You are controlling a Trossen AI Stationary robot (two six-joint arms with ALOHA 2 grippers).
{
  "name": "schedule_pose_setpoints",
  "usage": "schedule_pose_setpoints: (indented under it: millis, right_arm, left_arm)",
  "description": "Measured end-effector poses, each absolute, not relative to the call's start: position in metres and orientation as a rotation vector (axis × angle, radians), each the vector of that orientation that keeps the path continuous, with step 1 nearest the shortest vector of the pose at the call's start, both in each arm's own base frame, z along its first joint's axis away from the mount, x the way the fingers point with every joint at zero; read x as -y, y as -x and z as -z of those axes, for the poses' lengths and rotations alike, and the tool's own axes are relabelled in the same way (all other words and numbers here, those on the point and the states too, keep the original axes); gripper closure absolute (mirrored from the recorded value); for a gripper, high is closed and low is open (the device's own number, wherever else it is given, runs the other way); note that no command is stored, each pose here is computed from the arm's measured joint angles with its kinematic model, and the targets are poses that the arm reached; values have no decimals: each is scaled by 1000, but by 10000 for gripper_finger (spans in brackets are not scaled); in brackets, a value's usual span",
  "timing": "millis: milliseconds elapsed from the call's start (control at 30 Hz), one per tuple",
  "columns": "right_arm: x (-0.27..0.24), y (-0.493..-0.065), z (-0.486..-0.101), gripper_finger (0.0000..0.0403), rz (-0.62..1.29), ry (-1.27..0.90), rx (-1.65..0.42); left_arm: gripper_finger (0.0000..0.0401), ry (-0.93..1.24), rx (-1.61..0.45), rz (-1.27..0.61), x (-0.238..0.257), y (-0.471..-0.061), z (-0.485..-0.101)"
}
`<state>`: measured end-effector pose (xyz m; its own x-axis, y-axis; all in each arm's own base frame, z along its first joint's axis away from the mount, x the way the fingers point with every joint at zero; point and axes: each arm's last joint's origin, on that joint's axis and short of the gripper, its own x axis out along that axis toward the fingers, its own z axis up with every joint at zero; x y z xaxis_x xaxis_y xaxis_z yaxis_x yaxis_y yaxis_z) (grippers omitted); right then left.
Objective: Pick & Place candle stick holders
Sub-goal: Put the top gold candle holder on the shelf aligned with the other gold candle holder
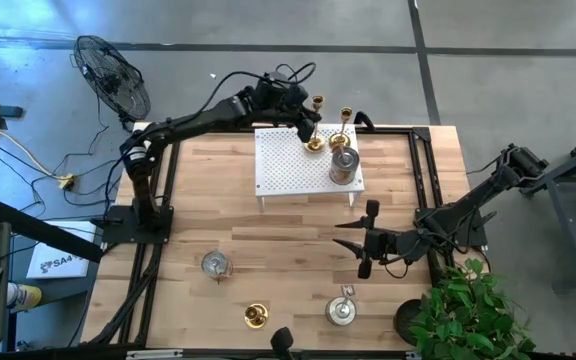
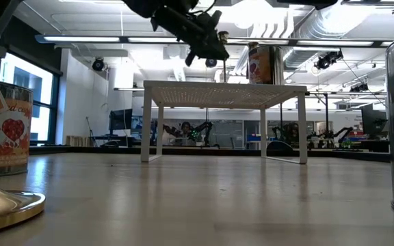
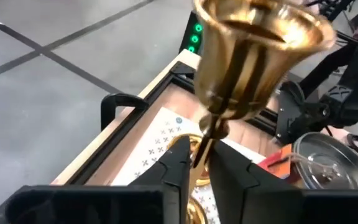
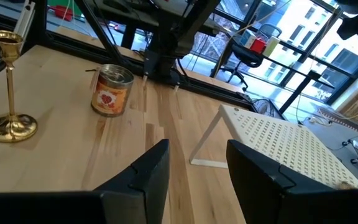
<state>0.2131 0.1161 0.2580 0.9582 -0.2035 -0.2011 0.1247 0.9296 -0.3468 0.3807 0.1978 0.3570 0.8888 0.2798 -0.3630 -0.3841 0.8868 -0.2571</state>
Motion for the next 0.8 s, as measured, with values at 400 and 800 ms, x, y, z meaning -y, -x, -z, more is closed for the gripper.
schedule_pose_setpoints:
  millis: [400,800]
  right_arm:
    - [-116,-213,-257,249,170,335,-241]
    - [-116,-213,-257,249,169,319,-240]
  left_arm:
    - [370,326,-350,-315,-195,-378,-359]
    - [392,322,-374,-322,-195,-377,-357]
